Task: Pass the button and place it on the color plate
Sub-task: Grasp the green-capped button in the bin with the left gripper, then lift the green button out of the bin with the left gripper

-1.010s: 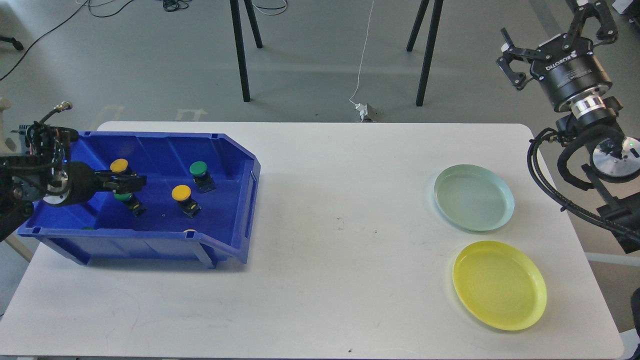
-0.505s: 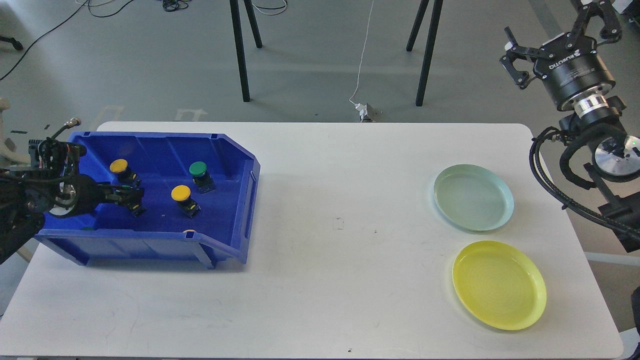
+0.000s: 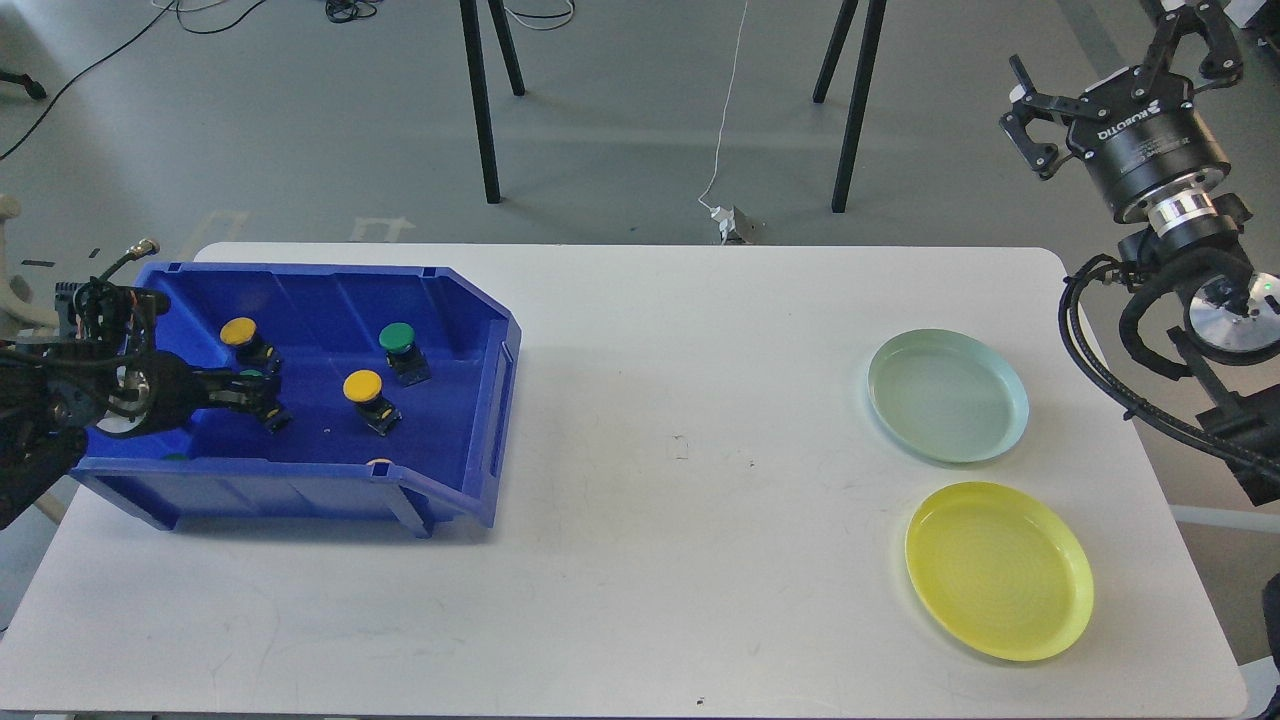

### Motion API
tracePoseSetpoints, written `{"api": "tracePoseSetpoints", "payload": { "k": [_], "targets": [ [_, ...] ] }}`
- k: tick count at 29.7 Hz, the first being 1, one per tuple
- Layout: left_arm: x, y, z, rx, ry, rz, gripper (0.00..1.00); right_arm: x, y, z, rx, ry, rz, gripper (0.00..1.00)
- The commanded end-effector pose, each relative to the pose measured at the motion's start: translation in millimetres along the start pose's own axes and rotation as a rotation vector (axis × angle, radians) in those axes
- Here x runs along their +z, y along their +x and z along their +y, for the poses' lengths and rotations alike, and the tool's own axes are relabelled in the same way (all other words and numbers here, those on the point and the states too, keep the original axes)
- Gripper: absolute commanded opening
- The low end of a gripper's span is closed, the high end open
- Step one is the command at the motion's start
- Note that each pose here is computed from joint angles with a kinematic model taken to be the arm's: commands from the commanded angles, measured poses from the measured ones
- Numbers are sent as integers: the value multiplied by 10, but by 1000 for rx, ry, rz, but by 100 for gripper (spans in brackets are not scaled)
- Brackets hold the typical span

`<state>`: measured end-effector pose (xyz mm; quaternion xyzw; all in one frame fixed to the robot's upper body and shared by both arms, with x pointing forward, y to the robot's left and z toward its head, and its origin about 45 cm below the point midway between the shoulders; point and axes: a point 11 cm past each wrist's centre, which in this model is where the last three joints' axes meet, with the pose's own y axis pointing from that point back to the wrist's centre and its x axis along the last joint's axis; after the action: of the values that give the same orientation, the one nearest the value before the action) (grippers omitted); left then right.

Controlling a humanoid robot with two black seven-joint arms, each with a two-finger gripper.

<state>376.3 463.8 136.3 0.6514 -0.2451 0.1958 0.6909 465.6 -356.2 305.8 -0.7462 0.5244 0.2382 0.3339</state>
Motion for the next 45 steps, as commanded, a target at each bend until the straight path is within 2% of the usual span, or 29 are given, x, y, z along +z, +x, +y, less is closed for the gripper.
{"api": "tracePoseSetpoints", "payload": {
  "k": [1,9,19,23,32,38,41,45],
  "targets": [
    [-17,-2,8,0,4,-2,39,-7,8,0,2,3,1,99],
    [-30,2,18,1,5,4,25,-19,-13,-19,-3,4,2,99],
    [23,157,53,32,-14,4,25,-23,-14,-22,-3,5,2,99],
    [91,220,126,41,-90,-8,25,-38,-5,-18,-1,6,5,99],
    [-221,435,875,121,-114,-29,25,-86,5,-6,2,8,17,99],
    [-228,627,1429,221,-199,51,25,-68,2,-5,1,2,18,99],
    [-95,899,1698,319,-261,67,25,-60,4,-2,0,-4,21,99],
    [253,1351,1956,488,-433,155,23,-43,-15,-26,17,-21,28,99]
  ]
}}
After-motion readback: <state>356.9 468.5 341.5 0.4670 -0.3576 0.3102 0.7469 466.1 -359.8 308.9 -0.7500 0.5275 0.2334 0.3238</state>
